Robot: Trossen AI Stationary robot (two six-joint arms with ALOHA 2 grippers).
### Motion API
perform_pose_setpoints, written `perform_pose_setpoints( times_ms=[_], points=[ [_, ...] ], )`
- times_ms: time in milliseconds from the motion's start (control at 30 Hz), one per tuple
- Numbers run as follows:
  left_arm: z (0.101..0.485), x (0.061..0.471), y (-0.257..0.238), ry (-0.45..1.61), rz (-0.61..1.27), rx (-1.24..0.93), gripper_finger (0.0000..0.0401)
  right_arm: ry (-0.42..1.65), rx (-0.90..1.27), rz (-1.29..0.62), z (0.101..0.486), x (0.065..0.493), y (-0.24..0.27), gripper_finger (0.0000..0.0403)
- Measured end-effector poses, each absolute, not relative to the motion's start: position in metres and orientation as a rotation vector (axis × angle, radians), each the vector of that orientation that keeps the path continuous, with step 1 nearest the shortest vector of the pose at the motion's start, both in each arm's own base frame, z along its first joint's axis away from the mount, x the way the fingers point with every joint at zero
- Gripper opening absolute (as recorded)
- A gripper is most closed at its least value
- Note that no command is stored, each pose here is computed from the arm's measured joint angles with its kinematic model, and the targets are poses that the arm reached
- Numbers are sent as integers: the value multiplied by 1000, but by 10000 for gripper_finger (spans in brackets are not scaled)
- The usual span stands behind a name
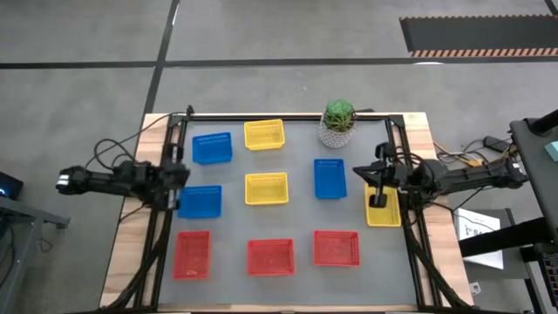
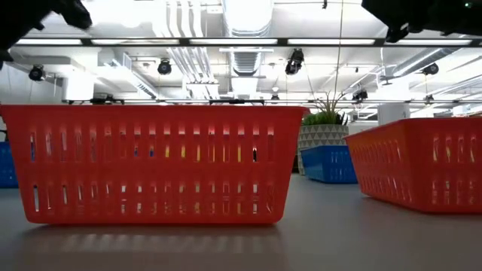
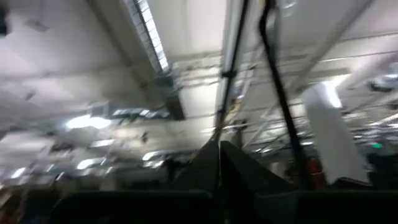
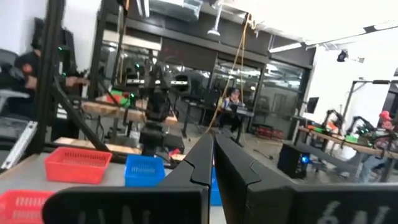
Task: Stack baskets by color
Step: Stack the bottom yellow basket on top of the top yellow basket
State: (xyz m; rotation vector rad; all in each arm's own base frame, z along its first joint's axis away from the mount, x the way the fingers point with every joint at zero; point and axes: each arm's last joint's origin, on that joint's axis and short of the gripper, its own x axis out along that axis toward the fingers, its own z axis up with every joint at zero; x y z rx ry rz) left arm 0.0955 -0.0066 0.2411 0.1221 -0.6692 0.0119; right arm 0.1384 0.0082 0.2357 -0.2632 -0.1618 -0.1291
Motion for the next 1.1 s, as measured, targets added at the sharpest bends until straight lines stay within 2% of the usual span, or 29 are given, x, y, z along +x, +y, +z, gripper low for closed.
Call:
perform_pose_setpoints(
  times_ms=[100,200,500,733,1100],
  points=[
    [239,105,-3,-591,145,33,0,-155,-282,-134,244,140,8,9],
    [239,116,-2,-528,198,-8,0,-147,-316,-136,250,140,8,9],
    [264,156,-5,-413,191,-42,0,-200,-408,-84,262,139,9,9],
    [283,194,-8,-343,190,-30,0,-200,-372,-32,249,152,11,9],
    [298,248,-12,-107,185,-17,0,-150,-384,-49,240,167,8,9]
  ],
)
